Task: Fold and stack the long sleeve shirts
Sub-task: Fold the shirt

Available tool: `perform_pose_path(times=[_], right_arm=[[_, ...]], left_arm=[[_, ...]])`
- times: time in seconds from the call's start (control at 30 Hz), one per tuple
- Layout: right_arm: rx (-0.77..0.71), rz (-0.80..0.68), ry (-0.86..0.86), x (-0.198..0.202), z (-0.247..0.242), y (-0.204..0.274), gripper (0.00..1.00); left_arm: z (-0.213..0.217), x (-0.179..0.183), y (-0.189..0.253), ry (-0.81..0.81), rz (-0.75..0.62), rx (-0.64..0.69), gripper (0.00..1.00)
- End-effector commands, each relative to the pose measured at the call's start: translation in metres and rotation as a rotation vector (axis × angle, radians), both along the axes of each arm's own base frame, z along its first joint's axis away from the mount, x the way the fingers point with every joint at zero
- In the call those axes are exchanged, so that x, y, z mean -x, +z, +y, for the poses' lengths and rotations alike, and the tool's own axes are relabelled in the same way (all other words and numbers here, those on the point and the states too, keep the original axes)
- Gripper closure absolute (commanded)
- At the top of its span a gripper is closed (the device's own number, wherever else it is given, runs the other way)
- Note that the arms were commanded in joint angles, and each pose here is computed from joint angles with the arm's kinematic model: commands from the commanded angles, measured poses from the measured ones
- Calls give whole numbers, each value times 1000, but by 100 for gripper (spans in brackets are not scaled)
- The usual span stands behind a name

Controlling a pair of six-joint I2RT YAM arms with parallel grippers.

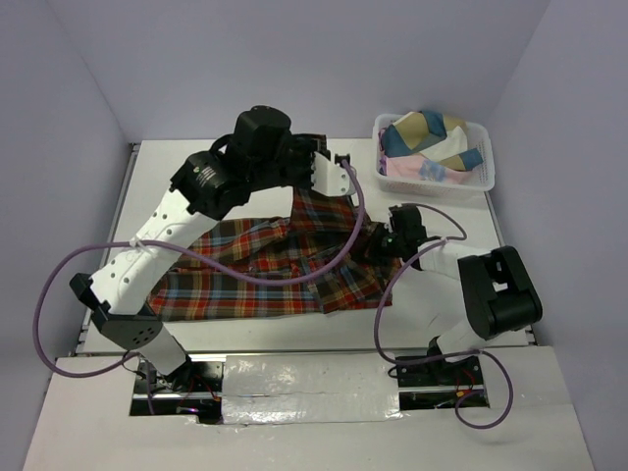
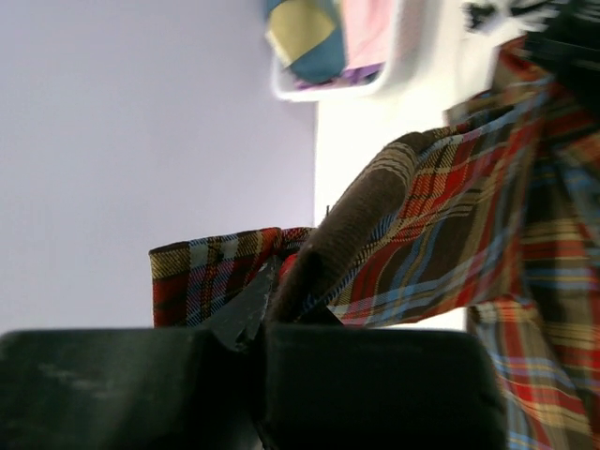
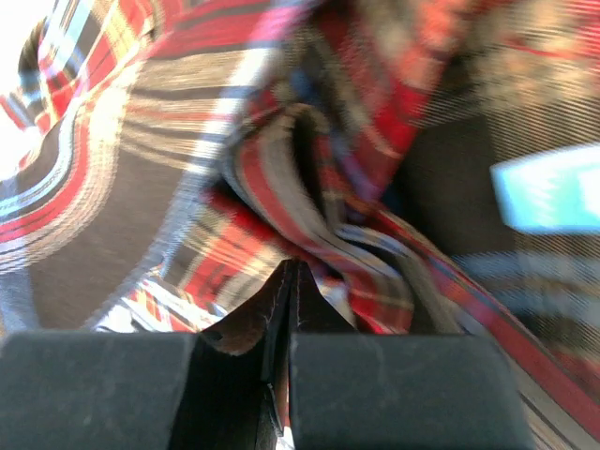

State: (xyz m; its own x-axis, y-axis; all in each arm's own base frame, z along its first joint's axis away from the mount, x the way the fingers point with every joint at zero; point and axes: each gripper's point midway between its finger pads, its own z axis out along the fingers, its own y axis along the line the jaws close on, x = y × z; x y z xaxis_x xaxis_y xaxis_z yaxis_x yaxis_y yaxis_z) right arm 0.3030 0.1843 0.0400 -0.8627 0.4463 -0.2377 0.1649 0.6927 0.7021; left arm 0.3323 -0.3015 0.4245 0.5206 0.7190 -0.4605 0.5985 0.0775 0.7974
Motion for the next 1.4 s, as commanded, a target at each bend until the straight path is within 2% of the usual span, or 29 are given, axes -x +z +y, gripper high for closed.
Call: perform_pose_path(times=[0.0, 0.03, 0.1, 0.13, 0.27, 0.33, 0.47, 0.6, 0.7, 0.87, 1.03, 1.1, 1.23, 1.37], right_arm=[[9, -44, -98, -8, -16, 16, 100], [47, -77, -137, -13, -26, 25, 100], [111, -55, -155, -3, -39, 24, 100], [142, -99, -196, -8, -51, 36, 100], [204, -158, -236, -6, -73, 60, 100], [232, -210, -205, -12, -74, 76, 100], [324, -220, -193, -13, -87, 87, 100], [365, -304, -142, -22, -88, 112, 100], [324, -397, 23, -29, -65, 127, 100], [310, -519, 265, -40, -8, 144, 100], [150, -568, 511, -21, 60, 141, 98], [95, -533, 549, -16, 69, 126, 98], [-22, -430, 650, -2, 86, 92, 98], [-2, -330, 621, -5, 82, 57, 99]], left_arm=[[3, 42, 13, -111, 56, 51, 100], [1, 54, 10, -155, 87, 48, 100], [-1, 65, 4, -193, 122, 38, 100], [-4, 73, 3, -220, 135, 39, 100], [-10, 89, 9, -275, 176, 63, 100], [-13, 98, 15, -305, 190, 78, 100], [-17, 113, 7, -361, 254, 81, 100], [-22, 133, -33, -412, 381, 36, 100], [-23, 137, -59, -416, 432, -4, 100], [-25, 122, -94, -331, 459, -62, 100], [-21, 101, -122, -193, 510, -150, 100], [-20, 94, -132, -139, 540, -181, 100], [-16, 53, -141, 67, 466, -196, 100], [-24, 16, -151, 180, 376, -174, 100]])
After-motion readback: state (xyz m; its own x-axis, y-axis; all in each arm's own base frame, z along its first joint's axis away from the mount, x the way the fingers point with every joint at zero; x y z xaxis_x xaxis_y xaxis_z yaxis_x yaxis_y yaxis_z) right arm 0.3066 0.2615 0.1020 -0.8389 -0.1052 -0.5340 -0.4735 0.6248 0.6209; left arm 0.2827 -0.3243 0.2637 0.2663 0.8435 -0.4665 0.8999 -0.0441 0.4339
